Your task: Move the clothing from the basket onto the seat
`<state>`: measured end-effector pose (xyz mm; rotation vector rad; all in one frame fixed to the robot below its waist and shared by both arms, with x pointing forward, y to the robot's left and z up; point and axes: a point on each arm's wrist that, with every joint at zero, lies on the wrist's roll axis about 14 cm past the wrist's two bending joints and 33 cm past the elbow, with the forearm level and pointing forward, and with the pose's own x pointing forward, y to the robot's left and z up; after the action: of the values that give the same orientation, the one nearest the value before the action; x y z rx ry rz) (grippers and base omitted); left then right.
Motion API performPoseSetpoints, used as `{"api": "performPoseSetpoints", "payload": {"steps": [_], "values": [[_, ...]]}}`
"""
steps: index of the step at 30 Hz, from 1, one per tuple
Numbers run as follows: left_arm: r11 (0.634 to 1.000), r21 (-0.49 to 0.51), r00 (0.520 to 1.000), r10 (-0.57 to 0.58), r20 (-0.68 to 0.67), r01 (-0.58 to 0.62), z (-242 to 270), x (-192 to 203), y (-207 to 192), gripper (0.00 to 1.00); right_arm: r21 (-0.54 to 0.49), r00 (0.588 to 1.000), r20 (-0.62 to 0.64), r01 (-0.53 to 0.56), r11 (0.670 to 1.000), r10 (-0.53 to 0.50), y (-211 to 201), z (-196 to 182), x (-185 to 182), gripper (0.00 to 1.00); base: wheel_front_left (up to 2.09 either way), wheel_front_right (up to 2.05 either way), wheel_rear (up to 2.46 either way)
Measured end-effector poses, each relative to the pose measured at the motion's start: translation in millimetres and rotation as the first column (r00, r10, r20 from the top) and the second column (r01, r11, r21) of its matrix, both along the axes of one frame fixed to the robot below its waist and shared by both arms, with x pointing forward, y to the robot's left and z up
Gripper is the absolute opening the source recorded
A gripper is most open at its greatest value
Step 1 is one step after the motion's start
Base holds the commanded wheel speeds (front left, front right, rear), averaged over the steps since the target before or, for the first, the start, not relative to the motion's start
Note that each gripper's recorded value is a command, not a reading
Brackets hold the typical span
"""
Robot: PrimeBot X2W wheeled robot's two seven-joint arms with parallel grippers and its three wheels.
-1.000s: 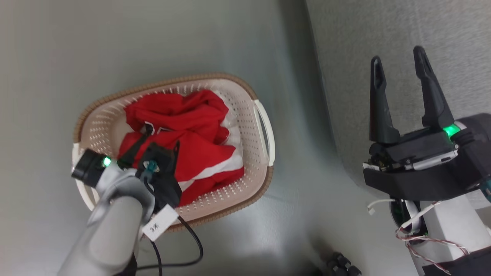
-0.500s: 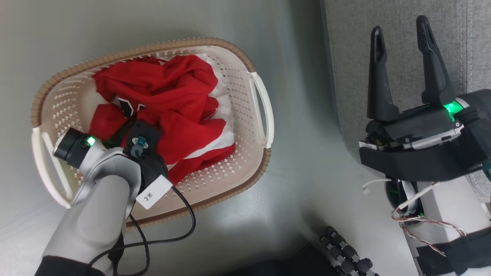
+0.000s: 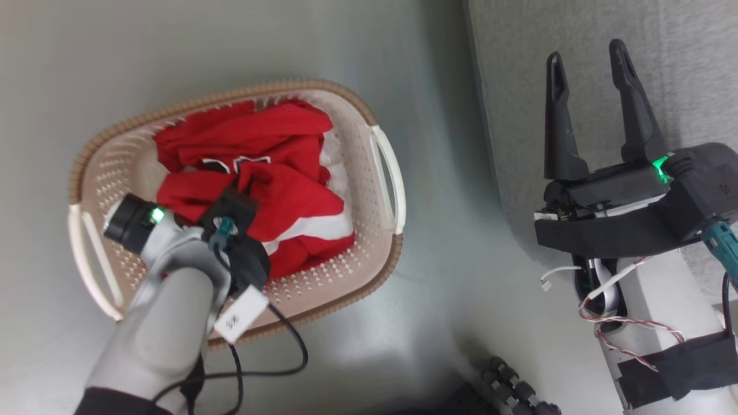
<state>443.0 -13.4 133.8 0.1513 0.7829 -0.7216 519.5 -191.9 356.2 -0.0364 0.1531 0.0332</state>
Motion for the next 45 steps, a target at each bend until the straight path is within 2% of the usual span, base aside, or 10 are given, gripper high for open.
{"api": "performPoseSetpoints", "payload": {"steps": [12, 21, 27, 30, 38, 45], "values": [[0.992, -0.095, 0.986, 0.093, 0.141, -0.080, 74, 14, 8, 0.00, 0.018, 0.999, 0.031, 0.013, 1.000, -0.013, -2, 31, -10, 1.00, 0.00, 0.00, 0.00], [0.980, -0.171, 0.945, 0.148, 0.293, -0.100, 149, 35, 14, 0.00, 0.053, 0.998, 0.061, -0.009, 0.999, 0.005, 8, 56, -20, 1.00, 0.00, 0.00, 0.00], [0.961, -0.254, 0.890, 0.209, 0.405, -0.110, 211, 48, 18, 0.00, 0.076, 0.995, 0.092, -0.049, 0.996, 0.042, 21, 76, -26, 1.00, 0.00, 0.00, 0.00], [0.953, -0.290, 0.846, 0.223, 0.484, -0.085, 253, 54, 19, 0.00, 0.089, 0.989, 0.118, -0.097, 0.991, 0.087, 34, 92, -31, 1.00, 0.00, 0.00, 0.00], [0.940, -0.338, 0.755, 0.252, 0.605, -0.043, 328, 56, 25, 0.00, 0.094, 0.966, 0.173, -0.211, 0.973, 0.193, 65, 124, -44, 1.00, 0.00, 0.00, 0.00], [0.938, -0.347, 0.687, 0.262, 0.678, -0.016, 378, 50, 30, 0.00, 0.058, 0.933, 0.215, -0.309, 0.949, 0.290, 90, 151, -59, 1.00, 0.00, 0.00, 0.00]]}}
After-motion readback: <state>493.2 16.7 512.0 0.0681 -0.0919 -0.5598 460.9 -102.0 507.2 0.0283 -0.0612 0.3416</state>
